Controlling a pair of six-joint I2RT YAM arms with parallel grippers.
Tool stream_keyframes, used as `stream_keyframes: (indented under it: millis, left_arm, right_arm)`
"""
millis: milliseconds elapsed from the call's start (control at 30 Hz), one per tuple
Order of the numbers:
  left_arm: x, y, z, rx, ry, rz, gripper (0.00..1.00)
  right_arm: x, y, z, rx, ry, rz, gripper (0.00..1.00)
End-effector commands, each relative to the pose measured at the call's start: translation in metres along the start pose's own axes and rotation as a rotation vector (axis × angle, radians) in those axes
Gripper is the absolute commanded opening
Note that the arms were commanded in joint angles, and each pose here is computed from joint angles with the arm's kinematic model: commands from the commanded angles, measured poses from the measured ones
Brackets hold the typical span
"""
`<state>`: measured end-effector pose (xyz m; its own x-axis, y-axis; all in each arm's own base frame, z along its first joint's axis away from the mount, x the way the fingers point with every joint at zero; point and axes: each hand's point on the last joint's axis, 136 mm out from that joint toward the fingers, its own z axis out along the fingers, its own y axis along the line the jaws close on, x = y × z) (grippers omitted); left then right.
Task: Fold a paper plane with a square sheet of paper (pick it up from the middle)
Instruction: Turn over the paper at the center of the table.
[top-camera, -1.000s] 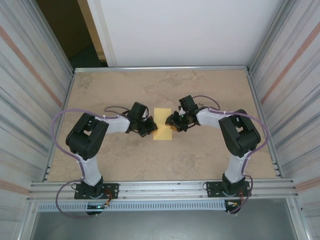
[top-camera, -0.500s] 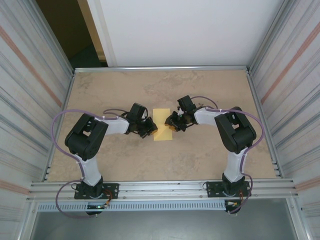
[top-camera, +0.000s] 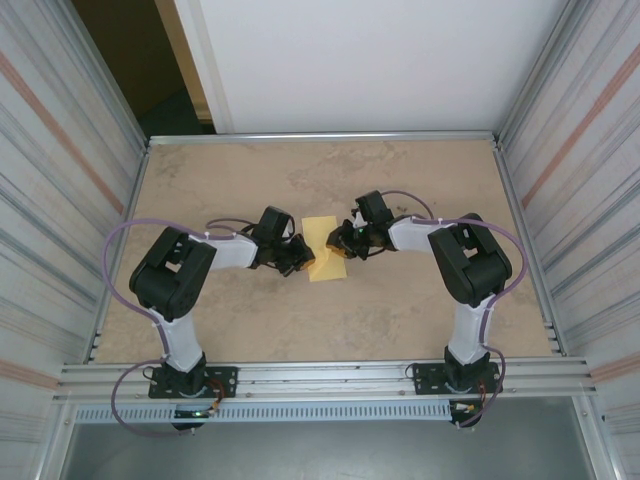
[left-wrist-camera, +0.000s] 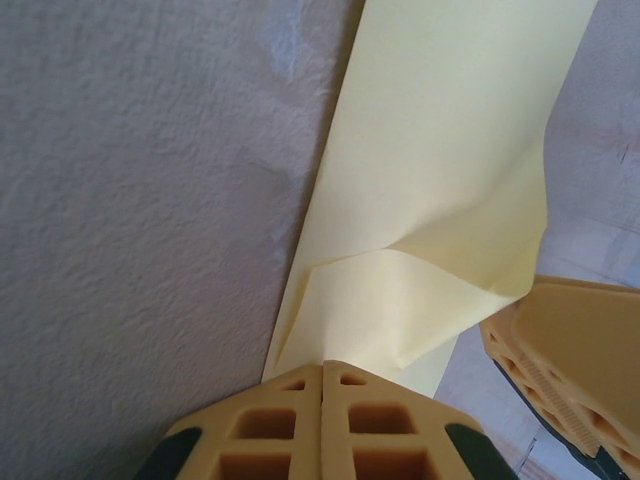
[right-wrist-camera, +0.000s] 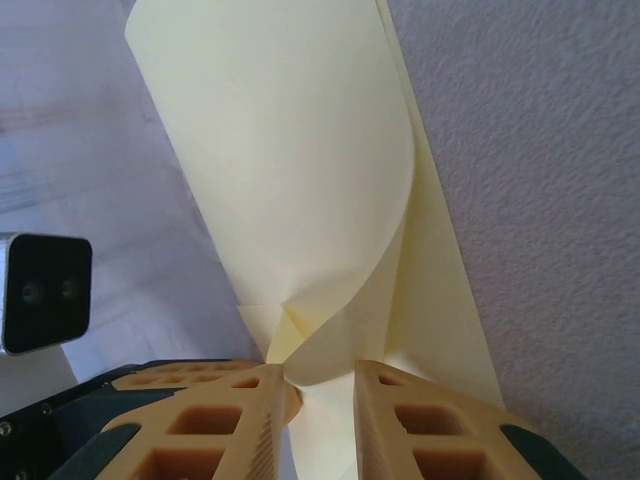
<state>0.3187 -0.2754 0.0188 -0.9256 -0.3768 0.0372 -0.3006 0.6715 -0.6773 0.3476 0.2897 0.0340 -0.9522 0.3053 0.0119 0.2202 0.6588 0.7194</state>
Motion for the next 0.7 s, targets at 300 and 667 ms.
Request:
stream_keyframes:
  millis: [300,667]
  left_arm:
    - [0.012,0.043,-0.004,-0.133,0.03,-0.081,0.06]
    - [0.005,0.018,-0.009,-0.015,0.018,-0.046,0.1]
  right_arm:
    - [0.004,-0.022,-0.002,0.068,-0.014,0.031,0.28]
    - [0.01,-0.003,0.006,-0.009,0.038,-0.009,0.25]
